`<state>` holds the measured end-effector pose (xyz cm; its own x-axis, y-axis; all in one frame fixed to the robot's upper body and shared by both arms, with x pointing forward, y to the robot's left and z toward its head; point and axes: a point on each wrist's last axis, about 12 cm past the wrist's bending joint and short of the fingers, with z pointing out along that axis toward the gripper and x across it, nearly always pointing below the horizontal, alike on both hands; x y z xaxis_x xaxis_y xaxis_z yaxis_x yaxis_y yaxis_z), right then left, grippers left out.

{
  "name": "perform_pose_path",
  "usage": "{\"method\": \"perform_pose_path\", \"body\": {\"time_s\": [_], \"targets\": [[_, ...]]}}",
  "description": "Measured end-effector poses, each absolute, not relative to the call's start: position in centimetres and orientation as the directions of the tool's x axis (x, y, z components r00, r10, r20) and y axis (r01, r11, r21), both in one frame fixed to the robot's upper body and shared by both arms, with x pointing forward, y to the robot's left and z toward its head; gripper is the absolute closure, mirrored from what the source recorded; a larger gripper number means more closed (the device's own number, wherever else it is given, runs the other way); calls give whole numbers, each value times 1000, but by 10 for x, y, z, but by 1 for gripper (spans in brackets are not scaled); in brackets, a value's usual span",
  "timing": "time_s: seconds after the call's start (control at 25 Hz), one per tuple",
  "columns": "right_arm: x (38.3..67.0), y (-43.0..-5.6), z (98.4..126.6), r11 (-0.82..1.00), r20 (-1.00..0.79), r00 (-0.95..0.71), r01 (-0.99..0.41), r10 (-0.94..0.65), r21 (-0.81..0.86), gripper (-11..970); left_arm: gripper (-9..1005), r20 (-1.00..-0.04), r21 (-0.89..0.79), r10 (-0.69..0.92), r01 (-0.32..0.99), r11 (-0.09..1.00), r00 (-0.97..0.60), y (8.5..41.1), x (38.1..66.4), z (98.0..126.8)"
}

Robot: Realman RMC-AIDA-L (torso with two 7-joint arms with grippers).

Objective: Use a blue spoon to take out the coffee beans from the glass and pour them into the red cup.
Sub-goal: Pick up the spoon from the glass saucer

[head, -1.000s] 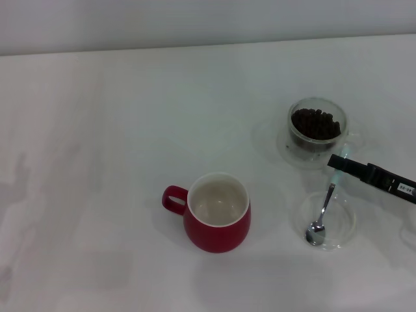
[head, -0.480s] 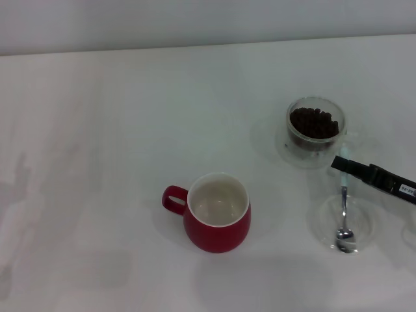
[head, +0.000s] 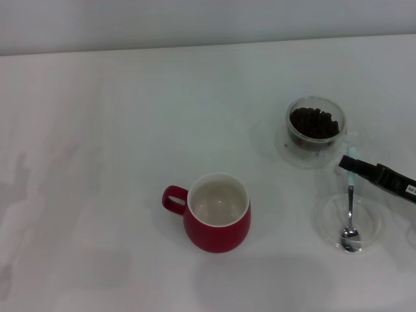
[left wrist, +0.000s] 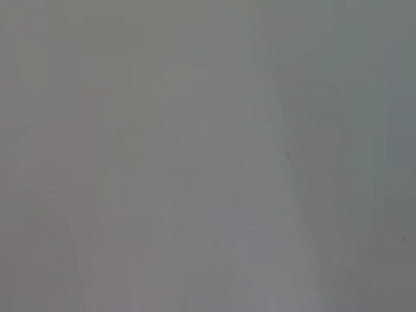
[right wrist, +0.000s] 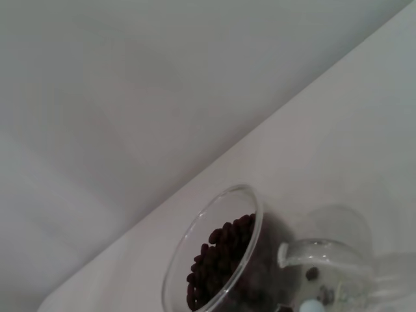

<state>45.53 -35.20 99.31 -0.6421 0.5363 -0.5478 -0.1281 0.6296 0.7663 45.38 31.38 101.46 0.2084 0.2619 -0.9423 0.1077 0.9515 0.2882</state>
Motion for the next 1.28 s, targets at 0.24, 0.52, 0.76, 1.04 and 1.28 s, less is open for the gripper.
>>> {"method": "perform_pose_path", "body": {"time_s": [0.24, 0.52, 0.76, 1.04, 1.28], "targets": [[452, -355, 995, 619, -547, -629, -129, 553, 775, 806, 436, -943, 287, 260, 108, 952, 209, 313, 454, 1014], [451, -356, 1000, 596, -551, -613, -158, 566, 787, 808, 436, -943, 286, 260, 107, 952, 209, 313, 454, 1015], [447, -364, 1004, 591, -561, -577, -160, 594, 791, 810, 436, -944, 283, 257, 108, 953, 209, 312, 454, 1014], [440, -375, 1009, 589, -574, -526, -162, 628, 792, 812, 436, -944, 278, 250, 113, 954, 216, 309, 456, 1015], [436, -377, 1017, 576, -597, -486, -212, 638, 789, 812, 436, -943, 276, 246, 119, 954, 223, 307, 458, 1016]]}}
